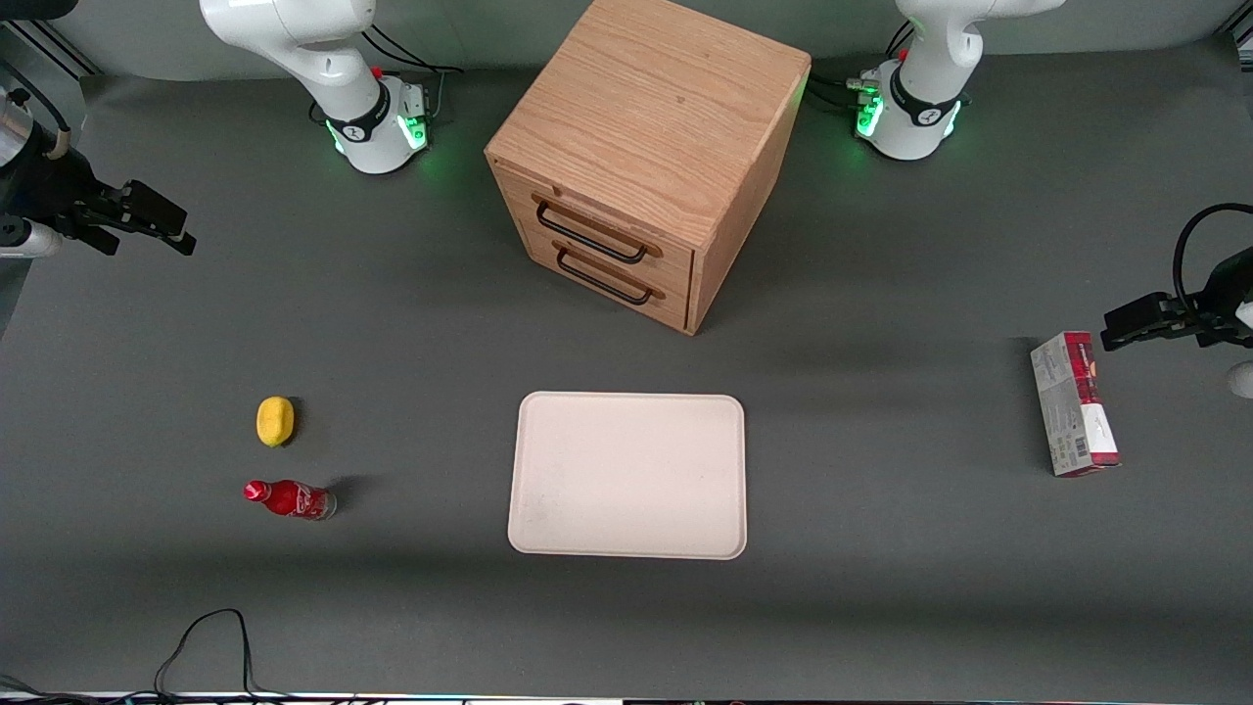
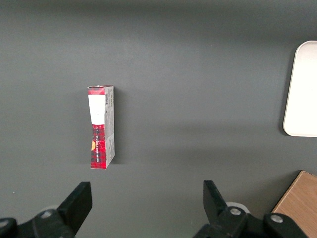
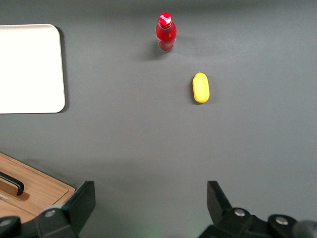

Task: Place coke bottle on tray
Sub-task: 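Move the open right gripper down over the red Coca-Cola bottle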

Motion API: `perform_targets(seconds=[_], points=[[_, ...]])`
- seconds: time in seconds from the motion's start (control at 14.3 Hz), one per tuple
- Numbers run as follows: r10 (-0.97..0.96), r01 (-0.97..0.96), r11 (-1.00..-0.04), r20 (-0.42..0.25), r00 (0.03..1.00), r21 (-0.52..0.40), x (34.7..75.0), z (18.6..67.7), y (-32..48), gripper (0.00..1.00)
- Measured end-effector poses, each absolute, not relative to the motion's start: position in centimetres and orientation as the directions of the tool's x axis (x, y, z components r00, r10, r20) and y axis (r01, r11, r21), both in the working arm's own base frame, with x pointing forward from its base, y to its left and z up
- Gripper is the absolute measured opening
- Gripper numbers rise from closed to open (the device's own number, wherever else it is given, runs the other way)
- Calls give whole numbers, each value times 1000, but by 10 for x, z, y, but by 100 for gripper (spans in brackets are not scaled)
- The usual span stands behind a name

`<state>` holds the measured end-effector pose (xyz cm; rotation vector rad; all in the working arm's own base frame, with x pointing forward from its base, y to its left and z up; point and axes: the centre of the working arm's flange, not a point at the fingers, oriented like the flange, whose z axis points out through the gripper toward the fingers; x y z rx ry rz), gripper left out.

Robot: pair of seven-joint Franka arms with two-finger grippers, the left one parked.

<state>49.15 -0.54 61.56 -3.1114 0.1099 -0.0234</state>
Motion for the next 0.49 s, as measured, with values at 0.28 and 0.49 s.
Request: perform_targets(seconds=[0.28, 0.49], points=[[-69, -70, -997, -21, 997, -23, 501, 598, -4, 100], [-70, -71, -997, -51, 996, -14, 523, 576, -2, 100]])
